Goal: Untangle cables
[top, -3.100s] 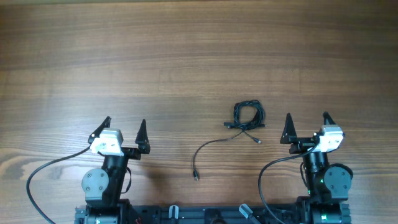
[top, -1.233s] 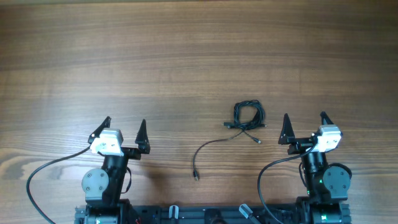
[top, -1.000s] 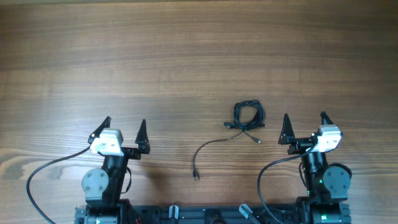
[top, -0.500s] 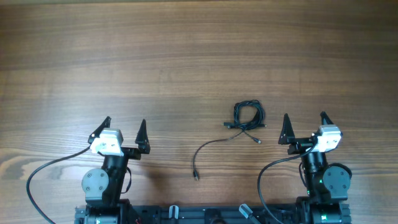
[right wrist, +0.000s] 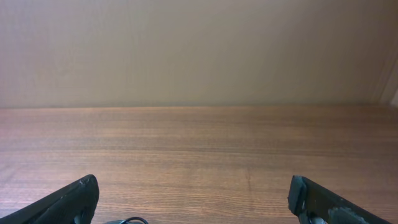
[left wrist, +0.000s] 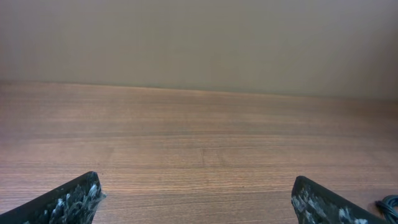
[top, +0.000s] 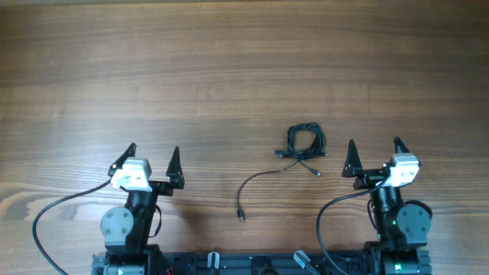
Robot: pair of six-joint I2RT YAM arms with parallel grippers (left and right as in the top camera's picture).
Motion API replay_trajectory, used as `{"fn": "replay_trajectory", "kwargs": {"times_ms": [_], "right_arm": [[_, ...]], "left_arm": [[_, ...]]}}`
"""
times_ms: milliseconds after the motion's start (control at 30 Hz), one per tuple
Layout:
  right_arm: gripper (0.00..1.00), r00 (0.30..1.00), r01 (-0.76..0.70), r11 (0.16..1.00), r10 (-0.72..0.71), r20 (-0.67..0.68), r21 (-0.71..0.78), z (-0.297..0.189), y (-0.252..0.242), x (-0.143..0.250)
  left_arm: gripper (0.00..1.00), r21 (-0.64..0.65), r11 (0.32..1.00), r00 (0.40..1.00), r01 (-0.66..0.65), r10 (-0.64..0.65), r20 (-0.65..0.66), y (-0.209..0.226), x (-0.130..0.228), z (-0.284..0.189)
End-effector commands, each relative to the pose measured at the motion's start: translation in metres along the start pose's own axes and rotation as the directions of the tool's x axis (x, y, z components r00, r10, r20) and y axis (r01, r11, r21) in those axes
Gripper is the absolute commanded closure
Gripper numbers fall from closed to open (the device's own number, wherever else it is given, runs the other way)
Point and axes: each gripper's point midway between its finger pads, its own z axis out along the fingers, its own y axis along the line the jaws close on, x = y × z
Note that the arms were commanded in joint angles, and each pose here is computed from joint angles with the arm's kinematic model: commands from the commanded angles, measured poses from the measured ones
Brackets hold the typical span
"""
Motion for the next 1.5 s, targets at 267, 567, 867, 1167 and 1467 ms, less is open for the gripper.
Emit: {"fn": "replay_trajectory", "kwargs": {"times_ms": [267,567,867,1167,1467], "right_arm": [[0.00,1.000,-0.014,1.000,0.014,0.012,0.009,0.000,-0.001,-0.003],[0.00,1.000,-0.014,1.000,0.014,0.012,0.009,0.000,-0.001,-0.003],[0.00,1.000,-0.015,1.000,0.014,0.012,0.009,0.000,-0.001,-0.003],[0.00,1.000,-0.014,1.000,0.014,0.012,0.009,0.000,-0.001,-0.003],[0.00,1.000,-0.014,1.000,0.014,0.012,0.009,0.000,-0.001,-0.003]], "left_arm": [[0.00,-0.047,0.999,1.000,-0.017,0.017,-0.010,0.009,0.005,0.001],[0.00,0.111,0.983,0.986,0.144,-0.153,0.070,-0.017,-0.020,-0.001],[0.00,0.261,0.958,0.987,0.117,-0.141,0.074,-0.045,-0.041,-0.009],[0.00,0.218,0.958,0.981,0.184,-0.167,-0.098,-0.046,-0.074,0.007],[0.00,0.075,0.942,0.817,0.328,-0.243,-0.523,-0.046,-0.075,0.033]]}}
